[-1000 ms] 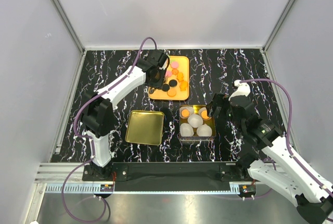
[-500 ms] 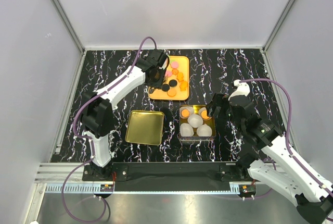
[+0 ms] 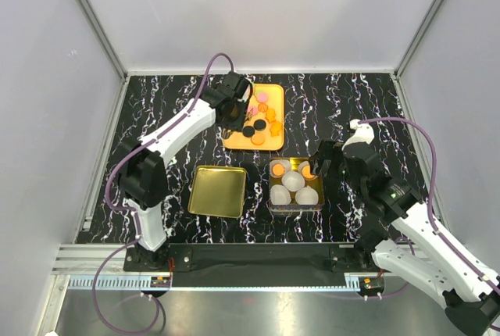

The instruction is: Pack the cookies

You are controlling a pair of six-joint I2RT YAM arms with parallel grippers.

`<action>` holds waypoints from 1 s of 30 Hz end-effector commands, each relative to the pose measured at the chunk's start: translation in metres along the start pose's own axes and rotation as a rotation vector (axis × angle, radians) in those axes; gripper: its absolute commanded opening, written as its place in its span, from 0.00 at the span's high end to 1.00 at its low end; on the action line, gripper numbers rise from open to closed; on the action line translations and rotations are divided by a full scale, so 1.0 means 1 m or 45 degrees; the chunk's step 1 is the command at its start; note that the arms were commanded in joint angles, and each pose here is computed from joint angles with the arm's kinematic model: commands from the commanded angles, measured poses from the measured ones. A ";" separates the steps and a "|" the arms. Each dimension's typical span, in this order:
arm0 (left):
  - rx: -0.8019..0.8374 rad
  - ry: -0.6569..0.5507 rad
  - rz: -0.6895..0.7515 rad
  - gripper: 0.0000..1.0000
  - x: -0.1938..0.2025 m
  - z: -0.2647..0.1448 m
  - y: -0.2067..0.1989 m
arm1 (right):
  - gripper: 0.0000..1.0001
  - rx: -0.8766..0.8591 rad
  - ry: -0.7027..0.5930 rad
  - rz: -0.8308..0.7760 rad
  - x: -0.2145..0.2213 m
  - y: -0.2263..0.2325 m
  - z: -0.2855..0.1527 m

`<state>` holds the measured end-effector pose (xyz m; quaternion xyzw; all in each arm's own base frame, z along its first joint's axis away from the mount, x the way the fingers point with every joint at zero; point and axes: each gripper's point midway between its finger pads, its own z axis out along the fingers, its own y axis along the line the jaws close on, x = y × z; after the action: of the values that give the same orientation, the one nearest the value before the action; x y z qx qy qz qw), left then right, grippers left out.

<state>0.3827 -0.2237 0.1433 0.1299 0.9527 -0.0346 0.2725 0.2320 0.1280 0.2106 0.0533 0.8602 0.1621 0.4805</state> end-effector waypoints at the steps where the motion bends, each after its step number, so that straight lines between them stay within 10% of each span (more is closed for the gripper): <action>1: 0.063 -0.155 -0.019 0.61 -0.029 -0.036 -0.003 | 0.00 -0.032 -0.051 0.023 -0.014 0.009 -0.001; 30: 0.322 -0.169 0.174 0.60 0.043 -0.107 -0.096 | 0.00 0.013 -0.103 -0.002 -0.027 0.003 -0.006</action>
<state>0.2832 -0.2828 0.1959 0.2201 0.9200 -0.1199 0.3011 0.2347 0.1263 0.2086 0.0537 0.8623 0.1514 0.4802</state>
